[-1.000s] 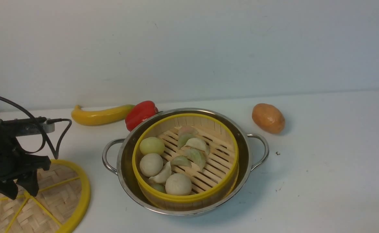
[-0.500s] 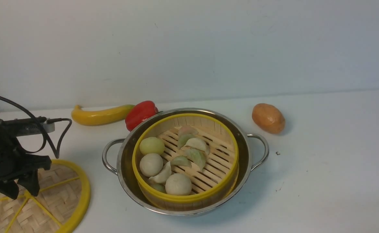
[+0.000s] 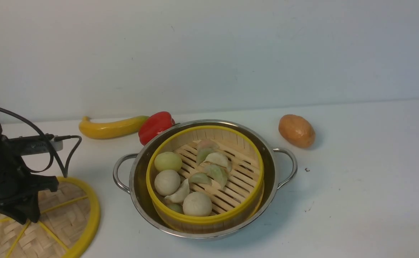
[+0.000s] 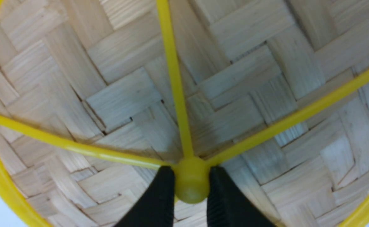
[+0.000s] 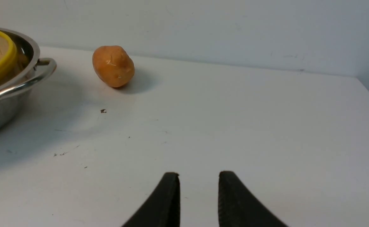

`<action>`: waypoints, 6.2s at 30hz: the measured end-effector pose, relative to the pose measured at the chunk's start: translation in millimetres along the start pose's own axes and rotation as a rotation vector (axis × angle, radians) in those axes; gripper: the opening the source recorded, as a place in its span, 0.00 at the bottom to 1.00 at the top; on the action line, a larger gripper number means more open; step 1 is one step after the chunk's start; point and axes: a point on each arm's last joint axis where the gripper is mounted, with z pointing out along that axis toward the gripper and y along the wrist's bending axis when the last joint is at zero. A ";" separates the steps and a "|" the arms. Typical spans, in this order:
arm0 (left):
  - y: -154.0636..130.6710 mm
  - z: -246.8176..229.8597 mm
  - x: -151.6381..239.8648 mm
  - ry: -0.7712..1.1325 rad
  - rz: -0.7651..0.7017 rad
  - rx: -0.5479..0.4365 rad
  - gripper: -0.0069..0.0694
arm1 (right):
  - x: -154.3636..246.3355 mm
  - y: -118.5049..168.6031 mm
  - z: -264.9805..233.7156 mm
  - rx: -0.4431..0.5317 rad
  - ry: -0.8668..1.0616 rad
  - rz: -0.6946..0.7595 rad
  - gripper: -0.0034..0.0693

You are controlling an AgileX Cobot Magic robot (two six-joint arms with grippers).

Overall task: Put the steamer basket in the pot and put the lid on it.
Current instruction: Use the left arm to lift the lid of the steamer, then use the left arm to place the steamer lid on the steamer

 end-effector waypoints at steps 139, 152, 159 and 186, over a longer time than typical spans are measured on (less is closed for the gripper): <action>-294.3 -91.0 21.3 -0.240 0.997 -0.003 0.24 | 0.0 0.0 0.0 0.000 0.000 0.000 0.38; -299.5 -106.6 19.1 -0.292 0.959 0.039 0.24 | 0.0 0.0 0.0 0.000 0.000 0.000 0.38; -298.2 -122.4 26.2 -0.324 0.928 0.081 0.24 | 0.0 0.0 0.0 0.000 0.000 0.000 0.38; -291.0 -96.6 28.7 -0.237 0.935 0.024 0.24 | 0.0 0.0 0.0 0.000 0.000 -0.001 0.38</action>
